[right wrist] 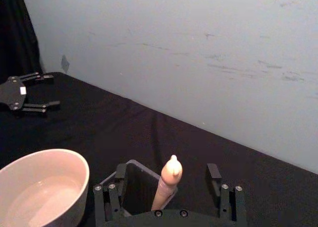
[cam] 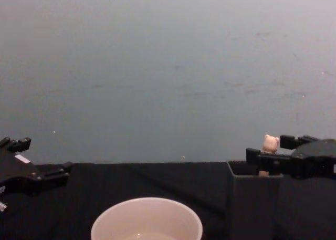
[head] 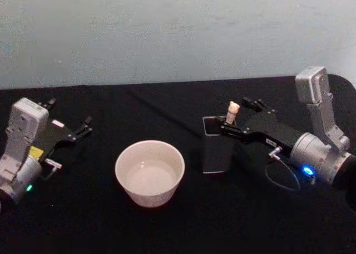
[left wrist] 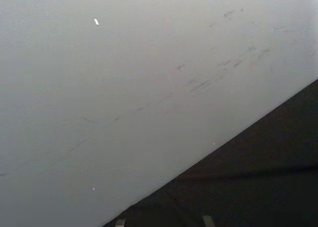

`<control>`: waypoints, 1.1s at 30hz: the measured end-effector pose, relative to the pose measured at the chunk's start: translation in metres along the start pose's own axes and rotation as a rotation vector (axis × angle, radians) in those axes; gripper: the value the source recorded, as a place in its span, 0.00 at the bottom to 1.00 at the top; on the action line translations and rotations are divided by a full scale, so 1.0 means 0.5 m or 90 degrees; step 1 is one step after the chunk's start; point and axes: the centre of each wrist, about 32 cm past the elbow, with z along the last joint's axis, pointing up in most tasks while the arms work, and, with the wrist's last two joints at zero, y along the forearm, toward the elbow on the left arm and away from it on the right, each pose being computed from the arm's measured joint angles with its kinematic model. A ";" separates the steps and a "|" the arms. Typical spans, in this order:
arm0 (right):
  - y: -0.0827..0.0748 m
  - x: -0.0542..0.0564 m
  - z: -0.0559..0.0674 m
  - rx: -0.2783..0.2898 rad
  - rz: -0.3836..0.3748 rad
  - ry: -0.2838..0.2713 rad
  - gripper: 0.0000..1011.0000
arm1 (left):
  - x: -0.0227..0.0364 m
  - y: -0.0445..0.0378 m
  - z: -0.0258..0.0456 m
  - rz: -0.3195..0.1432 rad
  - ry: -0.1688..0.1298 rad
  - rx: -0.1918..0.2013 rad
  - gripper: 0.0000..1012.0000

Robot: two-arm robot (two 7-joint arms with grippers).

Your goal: Pick up the stirring spoon with one hand, stir inside the cup, then place it back in its original position.

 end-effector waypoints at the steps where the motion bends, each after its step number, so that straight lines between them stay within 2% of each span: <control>1: 0.002 0.000 0.000 -0.001 -0.001 0.001 0.99 | 0.000 0.000 0.000 0.000 0.000 0.000 0.99; 11: 0.018 0.004 -0.001 -0.011 -0.013 0.012 0.99 | 0.000 0.000 0.000 0.000 0.000 0.000 0.99; 33: 0.018 0.005 0.000 -0.011 -0.014 0.013 0.99 | 0.000 0.000 0.000 0.000 0.000 0.000 0.99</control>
